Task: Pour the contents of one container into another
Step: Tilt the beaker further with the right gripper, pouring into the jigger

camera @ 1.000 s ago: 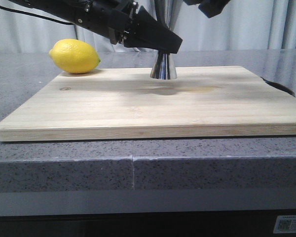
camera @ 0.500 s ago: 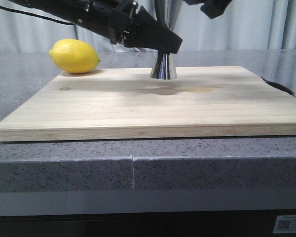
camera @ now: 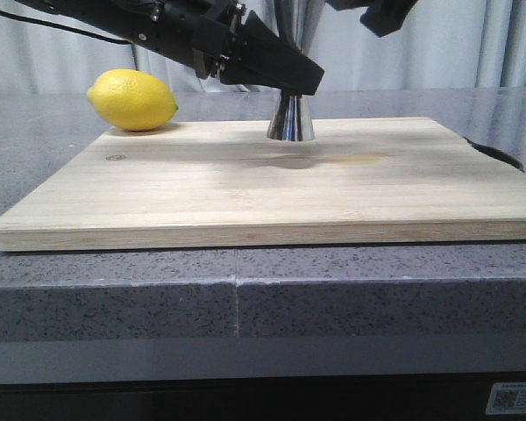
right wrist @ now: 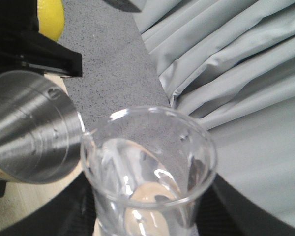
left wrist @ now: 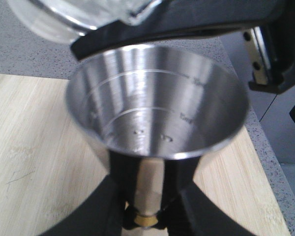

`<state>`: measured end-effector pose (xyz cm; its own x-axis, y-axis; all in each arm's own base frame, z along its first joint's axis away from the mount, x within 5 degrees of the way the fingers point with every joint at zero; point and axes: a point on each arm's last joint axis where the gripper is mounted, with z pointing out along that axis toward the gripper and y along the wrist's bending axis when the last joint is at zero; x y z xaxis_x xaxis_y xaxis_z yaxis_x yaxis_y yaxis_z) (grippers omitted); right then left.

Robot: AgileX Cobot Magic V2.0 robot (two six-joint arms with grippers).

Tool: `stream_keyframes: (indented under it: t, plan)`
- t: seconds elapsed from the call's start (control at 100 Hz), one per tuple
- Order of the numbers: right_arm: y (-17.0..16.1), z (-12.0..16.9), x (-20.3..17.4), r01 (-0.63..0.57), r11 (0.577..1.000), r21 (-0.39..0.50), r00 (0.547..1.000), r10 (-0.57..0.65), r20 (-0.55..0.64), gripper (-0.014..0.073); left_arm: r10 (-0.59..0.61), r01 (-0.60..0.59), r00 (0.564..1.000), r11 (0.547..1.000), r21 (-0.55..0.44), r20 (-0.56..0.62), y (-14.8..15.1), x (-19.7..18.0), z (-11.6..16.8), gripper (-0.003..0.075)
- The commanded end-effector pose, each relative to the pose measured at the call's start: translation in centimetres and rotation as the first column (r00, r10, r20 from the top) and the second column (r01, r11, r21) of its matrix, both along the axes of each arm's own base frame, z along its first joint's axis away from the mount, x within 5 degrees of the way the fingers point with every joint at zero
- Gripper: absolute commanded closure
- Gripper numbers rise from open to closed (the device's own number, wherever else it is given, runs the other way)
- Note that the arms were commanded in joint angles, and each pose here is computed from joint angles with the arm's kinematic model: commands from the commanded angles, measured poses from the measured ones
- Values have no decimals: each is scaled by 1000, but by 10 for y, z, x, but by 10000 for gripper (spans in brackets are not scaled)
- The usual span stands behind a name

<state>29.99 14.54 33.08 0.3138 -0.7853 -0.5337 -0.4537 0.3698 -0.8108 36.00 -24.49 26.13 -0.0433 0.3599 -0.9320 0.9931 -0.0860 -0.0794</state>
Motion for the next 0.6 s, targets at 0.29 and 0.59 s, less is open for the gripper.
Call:
stream_keyframes:
  t: [0.29, 0.59]
  plan:
    - [-1, 28, -8, -38, 999, 21, 995, 36, 98, 327, -62, 64, 998, 991, -115, 20, -3, -14, 38, 669]
    - [0, 28, -8, -44, 999, -3, 993, 44, 107, 327, -62, 64, 998, 991, -115, 20, -3, -14, 38, 669]
